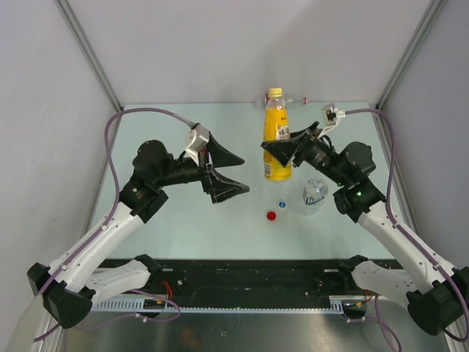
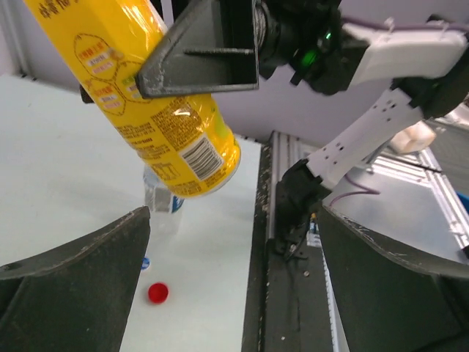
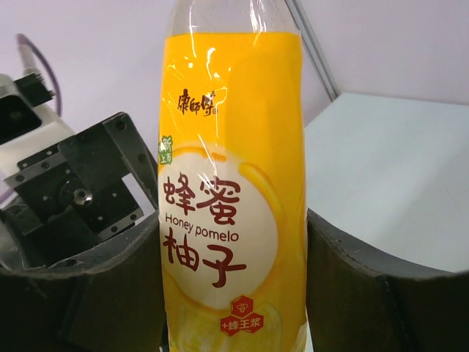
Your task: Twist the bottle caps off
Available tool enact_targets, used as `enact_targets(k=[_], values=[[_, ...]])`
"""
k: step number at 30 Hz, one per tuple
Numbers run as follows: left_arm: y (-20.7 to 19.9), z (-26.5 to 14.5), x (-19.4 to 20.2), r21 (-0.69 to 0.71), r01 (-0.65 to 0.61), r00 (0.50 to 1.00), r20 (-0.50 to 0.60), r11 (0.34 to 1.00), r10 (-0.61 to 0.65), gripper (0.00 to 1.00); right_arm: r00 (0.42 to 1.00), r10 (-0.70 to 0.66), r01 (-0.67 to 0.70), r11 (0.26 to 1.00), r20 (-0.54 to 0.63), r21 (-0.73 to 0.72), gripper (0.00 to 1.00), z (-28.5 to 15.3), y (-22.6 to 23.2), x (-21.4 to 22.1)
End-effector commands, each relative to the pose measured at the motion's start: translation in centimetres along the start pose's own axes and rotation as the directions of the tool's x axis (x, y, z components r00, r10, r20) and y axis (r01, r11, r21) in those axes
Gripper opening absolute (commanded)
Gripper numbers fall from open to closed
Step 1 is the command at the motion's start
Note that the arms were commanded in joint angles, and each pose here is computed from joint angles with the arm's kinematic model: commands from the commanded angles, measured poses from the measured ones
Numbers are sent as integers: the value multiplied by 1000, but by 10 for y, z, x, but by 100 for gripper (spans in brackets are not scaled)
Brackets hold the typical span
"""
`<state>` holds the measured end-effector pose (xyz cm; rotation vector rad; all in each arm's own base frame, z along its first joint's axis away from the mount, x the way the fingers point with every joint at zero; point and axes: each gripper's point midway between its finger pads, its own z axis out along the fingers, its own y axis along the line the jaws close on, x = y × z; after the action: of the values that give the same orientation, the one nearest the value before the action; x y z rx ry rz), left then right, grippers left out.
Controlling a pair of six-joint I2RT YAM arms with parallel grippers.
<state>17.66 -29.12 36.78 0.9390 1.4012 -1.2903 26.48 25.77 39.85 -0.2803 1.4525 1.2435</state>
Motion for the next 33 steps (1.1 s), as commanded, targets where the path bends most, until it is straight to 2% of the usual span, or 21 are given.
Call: enact_targets(k=[1, 10, 21, 33], values=[[-26, -1, -26, 138, 27, 996, 85, 990, -39, 99, 980, -32, 58, 990, 195, -126, 66, -20, 43, -42], [-27, 18, -28, 172, 126, 988, 66, 977, -140, 99, 963, -28, 80, 979, 266, -188, 70, -43, 71, -52], [-45, 51, -43, 219, 119, 987, 78, 969, -139, 99, 966, -9, 70, 971, 259, -228, 73, -44, 82, -50], [-52, 99, -41, 255, 144, 986, 46, 956, -161, 99, 967, -5, 65, 972, 255, -227, 73, -47, 85, -49]])
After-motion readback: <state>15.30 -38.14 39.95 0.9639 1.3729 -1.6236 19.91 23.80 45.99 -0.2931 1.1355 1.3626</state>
